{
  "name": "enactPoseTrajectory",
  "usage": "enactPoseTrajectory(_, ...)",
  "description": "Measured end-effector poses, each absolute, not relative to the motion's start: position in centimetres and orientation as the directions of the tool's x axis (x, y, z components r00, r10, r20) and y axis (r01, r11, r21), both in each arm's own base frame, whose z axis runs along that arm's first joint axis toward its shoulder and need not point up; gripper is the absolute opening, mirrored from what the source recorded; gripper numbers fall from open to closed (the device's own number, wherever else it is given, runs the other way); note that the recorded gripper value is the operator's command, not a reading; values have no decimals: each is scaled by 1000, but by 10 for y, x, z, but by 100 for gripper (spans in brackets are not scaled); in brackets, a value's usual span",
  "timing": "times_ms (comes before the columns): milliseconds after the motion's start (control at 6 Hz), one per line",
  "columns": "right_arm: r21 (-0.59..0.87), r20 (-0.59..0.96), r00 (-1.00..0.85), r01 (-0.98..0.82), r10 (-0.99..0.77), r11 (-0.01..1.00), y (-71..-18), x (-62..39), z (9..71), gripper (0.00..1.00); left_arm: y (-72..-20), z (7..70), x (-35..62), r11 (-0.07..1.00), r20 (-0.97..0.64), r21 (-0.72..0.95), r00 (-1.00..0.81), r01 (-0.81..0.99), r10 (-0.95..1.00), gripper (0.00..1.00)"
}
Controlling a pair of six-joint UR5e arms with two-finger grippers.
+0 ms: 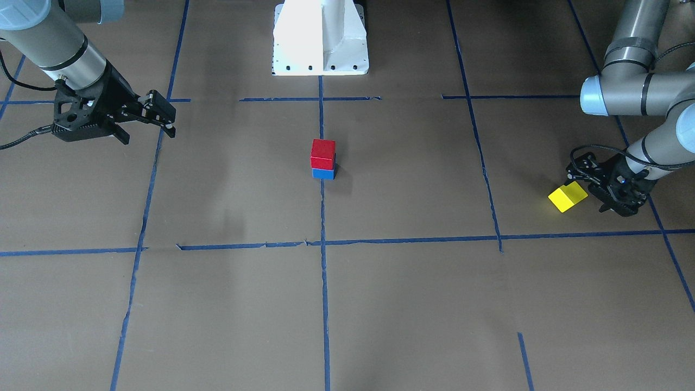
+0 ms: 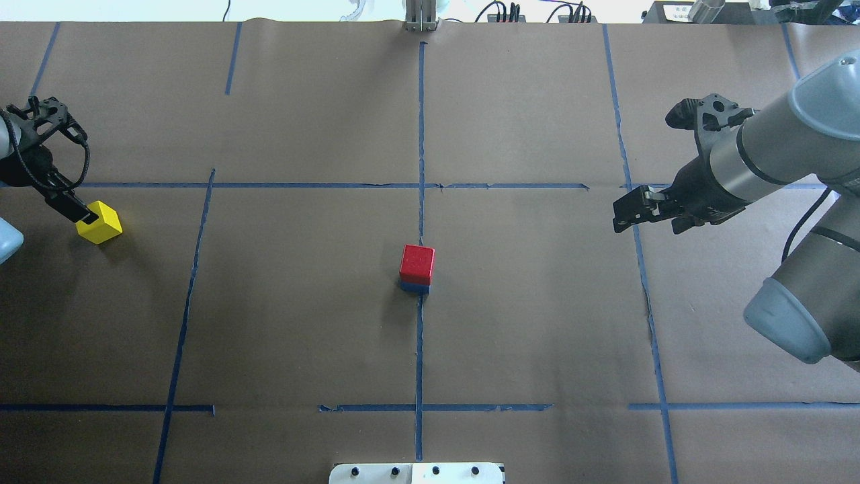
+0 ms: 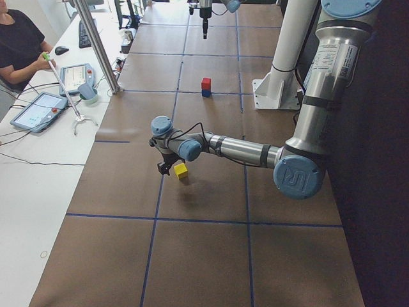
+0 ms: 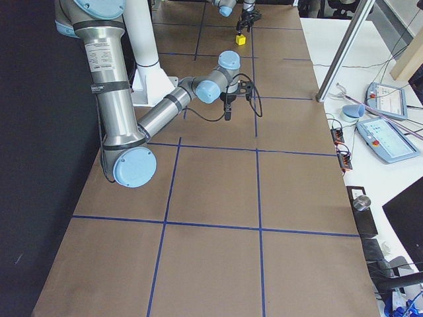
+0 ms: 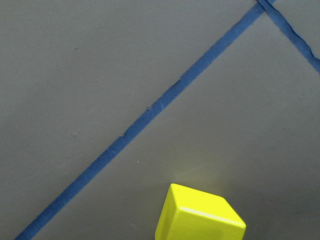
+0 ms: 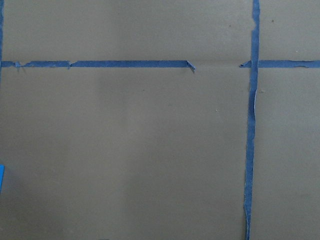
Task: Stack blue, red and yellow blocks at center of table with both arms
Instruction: 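Lower the left gripper and grasp the yellow cube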
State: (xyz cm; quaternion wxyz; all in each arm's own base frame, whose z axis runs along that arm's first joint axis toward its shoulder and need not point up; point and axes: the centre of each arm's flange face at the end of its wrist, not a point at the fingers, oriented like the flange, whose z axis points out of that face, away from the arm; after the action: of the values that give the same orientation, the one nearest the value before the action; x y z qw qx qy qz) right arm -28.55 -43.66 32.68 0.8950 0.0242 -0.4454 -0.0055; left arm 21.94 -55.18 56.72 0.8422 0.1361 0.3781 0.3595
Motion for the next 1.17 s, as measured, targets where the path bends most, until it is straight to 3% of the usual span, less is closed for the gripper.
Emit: enactPoseTrajectory(1167, 49, 796, 605, -8, -34, 999, -437, -287, 328, 100, -531, 576, 255, 671, -561, 503, 384, -545, 733, 100)
